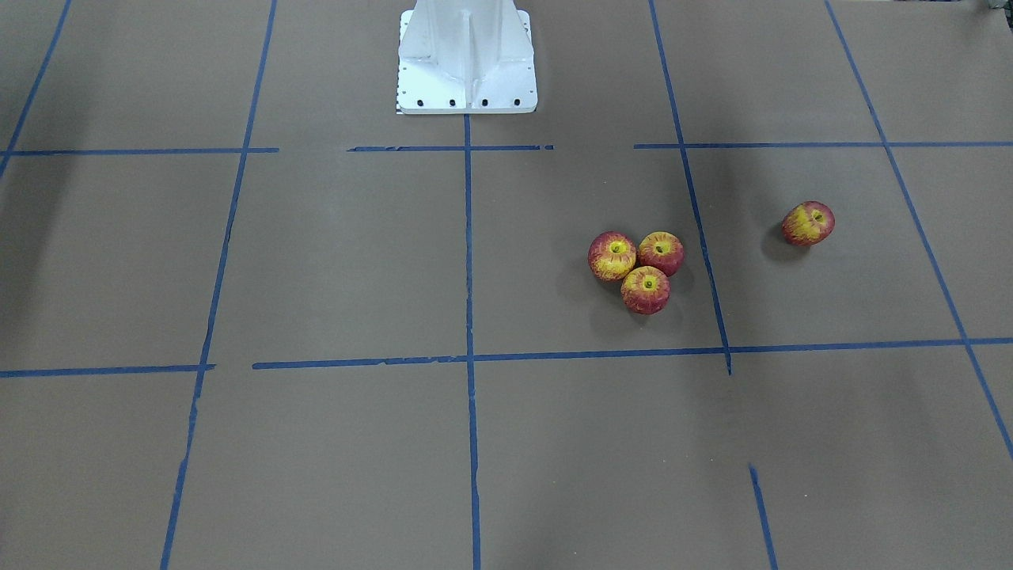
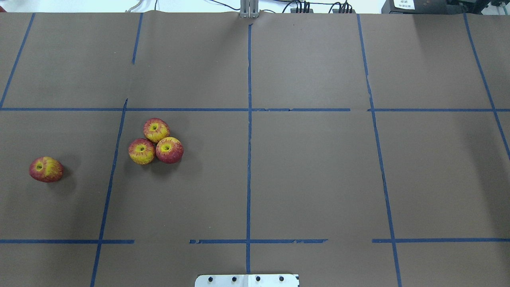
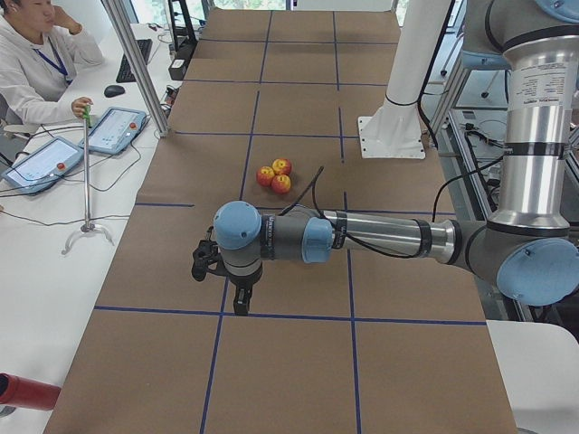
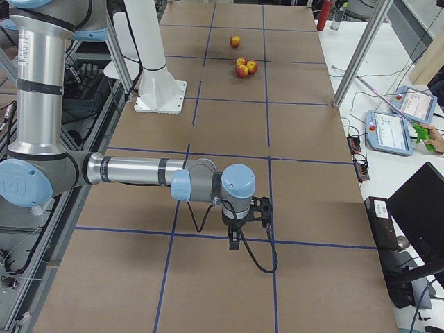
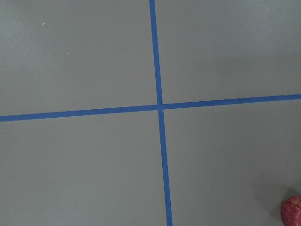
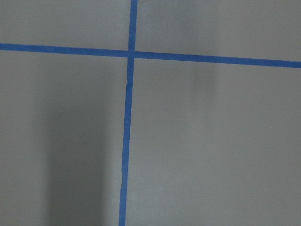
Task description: Stack apples
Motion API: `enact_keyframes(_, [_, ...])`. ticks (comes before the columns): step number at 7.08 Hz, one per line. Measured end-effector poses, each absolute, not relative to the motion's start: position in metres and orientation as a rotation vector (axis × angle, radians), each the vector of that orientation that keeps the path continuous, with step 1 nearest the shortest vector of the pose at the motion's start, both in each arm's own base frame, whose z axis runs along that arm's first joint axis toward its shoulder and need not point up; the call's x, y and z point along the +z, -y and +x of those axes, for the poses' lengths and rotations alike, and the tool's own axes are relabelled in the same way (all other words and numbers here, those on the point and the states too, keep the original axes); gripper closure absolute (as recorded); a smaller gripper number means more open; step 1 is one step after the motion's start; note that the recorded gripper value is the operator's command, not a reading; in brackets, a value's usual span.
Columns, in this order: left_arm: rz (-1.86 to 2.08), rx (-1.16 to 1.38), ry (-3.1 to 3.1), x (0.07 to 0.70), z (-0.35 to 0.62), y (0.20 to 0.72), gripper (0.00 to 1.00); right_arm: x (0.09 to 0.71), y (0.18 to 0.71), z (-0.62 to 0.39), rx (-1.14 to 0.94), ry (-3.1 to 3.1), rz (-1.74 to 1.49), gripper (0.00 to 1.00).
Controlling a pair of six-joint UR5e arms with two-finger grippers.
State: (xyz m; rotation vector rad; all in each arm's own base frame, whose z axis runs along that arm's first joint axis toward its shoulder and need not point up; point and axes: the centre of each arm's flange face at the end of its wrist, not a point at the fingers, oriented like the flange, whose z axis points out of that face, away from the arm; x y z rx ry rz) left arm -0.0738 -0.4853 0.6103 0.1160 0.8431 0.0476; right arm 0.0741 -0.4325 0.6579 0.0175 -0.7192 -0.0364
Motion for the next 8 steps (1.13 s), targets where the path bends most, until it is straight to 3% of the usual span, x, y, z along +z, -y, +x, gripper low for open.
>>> enact_keyframes(2, [0.148, 0.128, -0.891, 0.578, 0.035, 0.498, 0.00, 0.658, 0.432, 0.074, -0.036, 0.719, 0.017, 0.00])
enact_keyframes(4, [0.132, 0.088, -0.949, 0.552, 0.153, 0.469, 0.00, 0.658, 0.433, 0.074, -0.036, 0.719, 0.018, 0.00])
enact_keyframes(8, [0.084, 0.025, -0.920, 0.584, 0.200, 0.408, 0.00, 0.658, 0.432, 0.074, -0.036, 0.719, 0.017, 0.00])
